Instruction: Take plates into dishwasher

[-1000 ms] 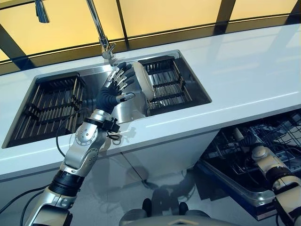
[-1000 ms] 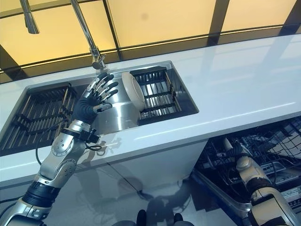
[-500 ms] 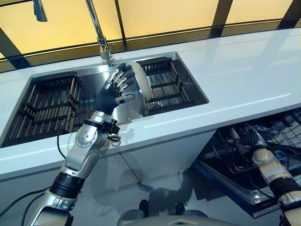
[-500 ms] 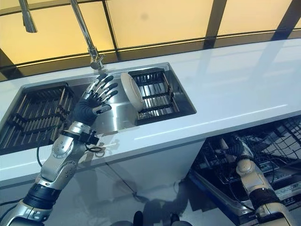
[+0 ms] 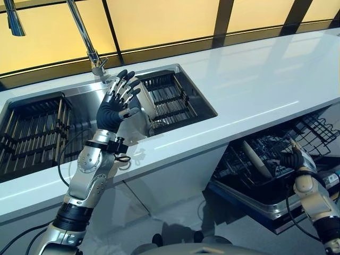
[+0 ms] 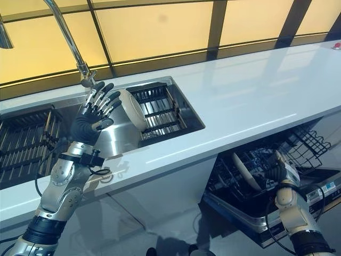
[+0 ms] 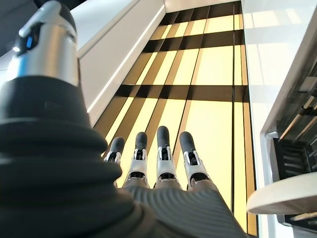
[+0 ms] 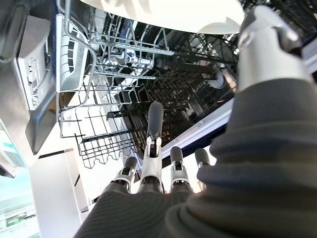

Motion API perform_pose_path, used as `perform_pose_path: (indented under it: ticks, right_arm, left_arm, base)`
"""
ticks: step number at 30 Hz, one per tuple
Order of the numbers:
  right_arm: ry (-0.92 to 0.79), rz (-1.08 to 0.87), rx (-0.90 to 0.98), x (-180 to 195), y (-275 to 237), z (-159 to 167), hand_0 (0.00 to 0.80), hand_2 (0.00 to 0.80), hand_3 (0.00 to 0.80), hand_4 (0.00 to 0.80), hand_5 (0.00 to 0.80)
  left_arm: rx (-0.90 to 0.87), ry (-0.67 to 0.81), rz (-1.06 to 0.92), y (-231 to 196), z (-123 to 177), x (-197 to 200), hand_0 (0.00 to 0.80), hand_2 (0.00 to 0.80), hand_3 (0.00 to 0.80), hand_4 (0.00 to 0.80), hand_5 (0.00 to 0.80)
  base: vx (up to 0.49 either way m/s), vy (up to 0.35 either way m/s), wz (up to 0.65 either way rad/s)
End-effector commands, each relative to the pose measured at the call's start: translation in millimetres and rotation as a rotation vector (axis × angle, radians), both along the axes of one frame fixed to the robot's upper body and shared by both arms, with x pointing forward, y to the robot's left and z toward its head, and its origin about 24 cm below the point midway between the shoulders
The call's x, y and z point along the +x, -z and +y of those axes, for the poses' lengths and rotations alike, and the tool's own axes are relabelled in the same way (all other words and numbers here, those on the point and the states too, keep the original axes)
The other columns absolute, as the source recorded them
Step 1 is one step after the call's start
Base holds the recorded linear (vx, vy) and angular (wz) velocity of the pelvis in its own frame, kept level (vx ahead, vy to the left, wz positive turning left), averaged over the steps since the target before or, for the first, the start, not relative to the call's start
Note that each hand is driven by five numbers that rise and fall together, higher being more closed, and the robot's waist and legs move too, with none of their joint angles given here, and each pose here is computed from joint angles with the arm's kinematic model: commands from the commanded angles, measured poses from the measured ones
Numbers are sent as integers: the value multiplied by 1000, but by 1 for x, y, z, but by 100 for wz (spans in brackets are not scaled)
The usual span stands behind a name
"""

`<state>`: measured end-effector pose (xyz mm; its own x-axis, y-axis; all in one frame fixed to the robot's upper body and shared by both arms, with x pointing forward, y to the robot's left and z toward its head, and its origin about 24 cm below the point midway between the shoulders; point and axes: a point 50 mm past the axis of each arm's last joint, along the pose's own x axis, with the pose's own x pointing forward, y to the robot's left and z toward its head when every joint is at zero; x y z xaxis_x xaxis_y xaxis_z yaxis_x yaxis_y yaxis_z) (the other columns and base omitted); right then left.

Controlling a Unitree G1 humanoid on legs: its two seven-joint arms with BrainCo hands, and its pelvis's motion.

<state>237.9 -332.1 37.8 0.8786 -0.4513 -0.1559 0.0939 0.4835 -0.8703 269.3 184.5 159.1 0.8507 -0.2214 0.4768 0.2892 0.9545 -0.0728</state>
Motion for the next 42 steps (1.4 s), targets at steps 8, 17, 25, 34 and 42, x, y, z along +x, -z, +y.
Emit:
perform_pose_path:
  ticks: [8, 17, 25, 34, 42]
  right_arm:
    - [25, -272, -2, 5, -43, 0, 0, 0, 0, 0, 0]
    - [122, -476, 196, -1, -53, 1, 0, 0, 0, 0, 0]
    - [186, -532, 363, 2, -46, 6, 0, 0, 0, 0, 0]
    - [201, -396, 279, 5, -39, -2, 0, 0, 0, 0, 0]
    - [301, -292, 141, -5, -37, -24, 0, 0, 0, 0, 0]
  left_arm:
    - [5, -71, -112, -14, 7, -6, 0, 0, 0, 0, 0]
    - [-20, -110, -118, -14, 14, -7, 0, 0, 0, 0, 0]
    - [-25, -100, -108, -13, 11, -3, 0, 0, 0, 0, 0]
    - [-24, -91, -100, -13, 6, -2, 0, 0, 0, 0, 0]
    - [-21, -99, -99, -15, 9, -4, 0, 0, 0, 0, 0]
  base:
    - [-8, 41, -8]
    - [-1, 11, -1]
    - [-3, 11, -4]
    - [0, 2, -3]
    - [0, 0, 0]
